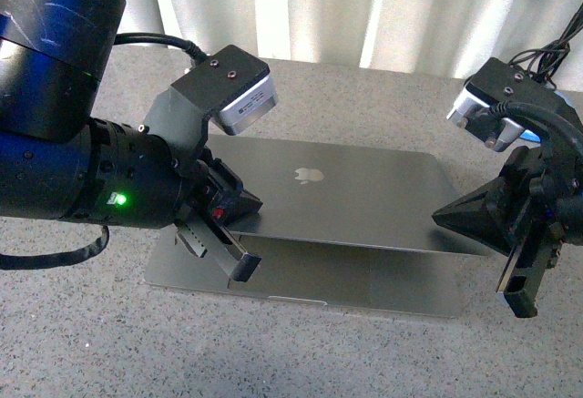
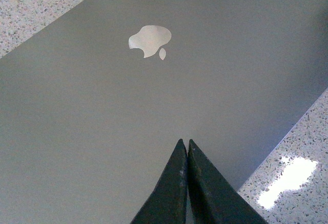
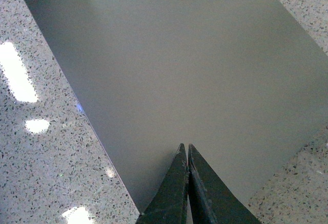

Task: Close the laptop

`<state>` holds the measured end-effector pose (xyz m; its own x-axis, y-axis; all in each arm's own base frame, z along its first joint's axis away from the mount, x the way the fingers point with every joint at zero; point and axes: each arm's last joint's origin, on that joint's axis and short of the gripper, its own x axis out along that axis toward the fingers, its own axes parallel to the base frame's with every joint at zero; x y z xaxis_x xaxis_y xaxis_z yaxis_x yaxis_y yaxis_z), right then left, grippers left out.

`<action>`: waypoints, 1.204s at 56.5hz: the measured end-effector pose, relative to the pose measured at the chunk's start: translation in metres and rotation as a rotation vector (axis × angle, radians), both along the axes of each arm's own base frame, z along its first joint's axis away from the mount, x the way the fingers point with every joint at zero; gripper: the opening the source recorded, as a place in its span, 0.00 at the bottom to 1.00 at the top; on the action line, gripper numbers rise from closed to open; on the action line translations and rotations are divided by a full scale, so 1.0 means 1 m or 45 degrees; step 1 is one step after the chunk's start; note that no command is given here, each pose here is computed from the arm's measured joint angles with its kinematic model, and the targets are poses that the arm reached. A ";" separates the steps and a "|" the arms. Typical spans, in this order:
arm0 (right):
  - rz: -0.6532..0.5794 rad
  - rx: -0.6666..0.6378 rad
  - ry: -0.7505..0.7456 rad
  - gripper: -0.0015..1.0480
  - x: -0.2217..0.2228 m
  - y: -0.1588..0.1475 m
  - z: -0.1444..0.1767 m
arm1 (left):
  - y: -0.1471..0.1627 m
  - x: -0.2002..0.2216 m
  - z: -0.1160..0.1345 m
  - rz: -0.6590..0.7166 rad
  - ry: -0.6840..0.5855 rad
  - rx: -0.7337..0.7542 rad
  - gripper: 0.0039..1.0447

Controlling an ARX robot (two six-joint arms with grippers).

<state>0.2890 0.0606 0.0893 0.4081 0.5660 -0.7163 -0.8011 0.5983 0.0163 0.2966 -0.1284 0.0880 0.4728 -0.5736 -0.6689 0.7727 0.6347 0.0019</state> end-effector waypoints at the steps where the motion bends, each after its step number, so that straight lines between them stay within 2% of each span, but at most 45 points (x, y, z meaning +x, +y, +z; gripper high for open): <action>1: -0.001 0.000 0.002 0.01 0.000 0.000 0.000 | 0.000 0.000 0.000 0.000 0.000 0.000 0.03; 68: -0.023 0.028 0.088 0.01 -0.007 -0.008 -0.022 | 0.002 -0.007 -0.018 -0.011 0.086 -0.038 0.03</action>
